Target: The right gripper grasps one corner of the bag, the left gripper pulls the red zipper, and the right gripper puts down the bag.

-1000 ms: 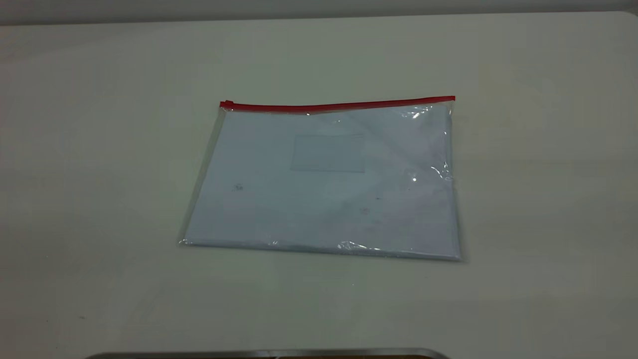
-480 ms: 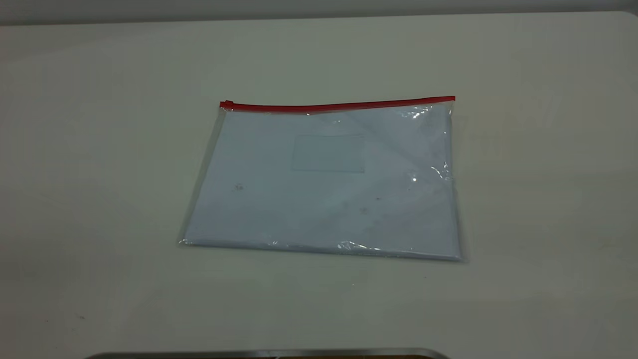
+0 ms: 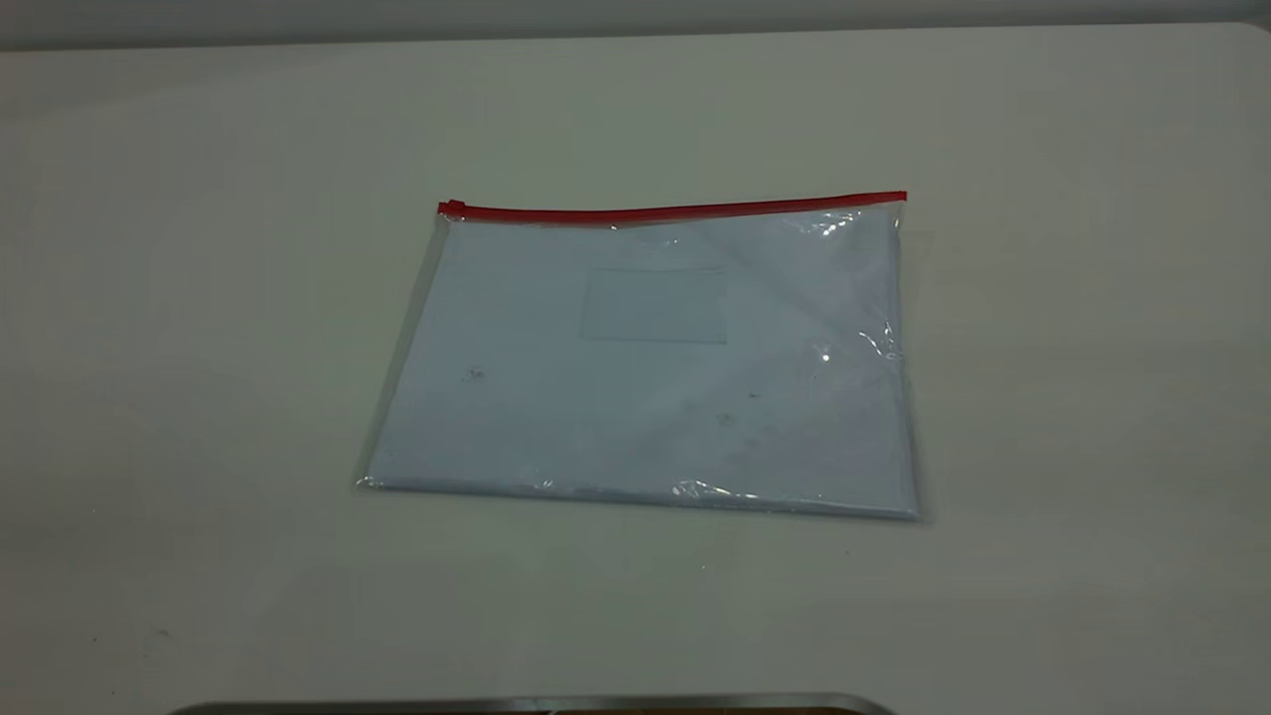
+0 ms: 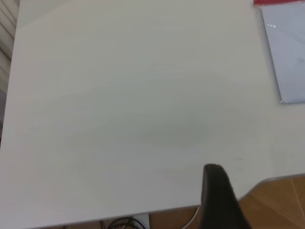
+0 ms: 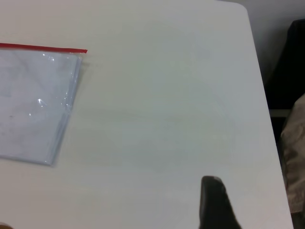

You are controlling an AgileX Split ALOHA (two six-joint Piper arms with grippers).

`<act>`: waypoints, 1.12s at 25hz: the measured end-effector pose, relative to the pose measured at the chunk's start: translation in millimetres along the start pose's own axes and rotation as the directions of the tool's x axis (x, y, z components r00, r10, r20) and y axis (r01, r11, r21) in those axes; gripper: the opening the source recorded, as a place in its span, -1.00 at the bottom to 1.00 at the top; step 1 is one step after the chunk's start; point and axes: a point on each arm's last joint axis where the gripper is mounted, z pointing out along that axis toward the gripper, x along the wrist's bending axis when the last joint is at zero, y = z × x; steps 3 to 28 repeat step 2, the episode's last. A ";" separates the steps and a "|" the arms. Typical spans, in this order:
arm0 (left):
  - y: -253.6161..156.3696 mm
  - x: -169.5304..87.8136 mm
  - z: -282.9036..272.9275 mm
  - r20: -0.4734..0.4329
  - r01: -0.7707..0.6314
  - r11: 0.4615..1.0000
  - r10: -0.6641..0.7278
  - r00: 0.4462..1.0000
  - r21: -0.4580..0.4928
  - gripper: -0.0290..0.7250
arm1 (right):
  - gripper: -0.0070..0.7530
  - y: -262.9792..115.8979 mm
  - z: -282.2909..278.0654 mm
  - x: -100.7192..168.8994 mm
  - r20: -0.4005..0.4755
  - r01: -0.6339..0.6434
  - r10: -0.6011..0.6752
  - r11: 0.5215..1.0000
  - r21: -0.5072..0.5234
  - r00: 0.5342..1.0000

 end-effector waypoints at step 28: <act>0.0 0.0 0.0 0.000 0.000 1.000 0.000 1.000 0.000 0.39 | 0.24 0.0 0.0 0.0 0.000 0.000 0.000 1.000 0.000 1.000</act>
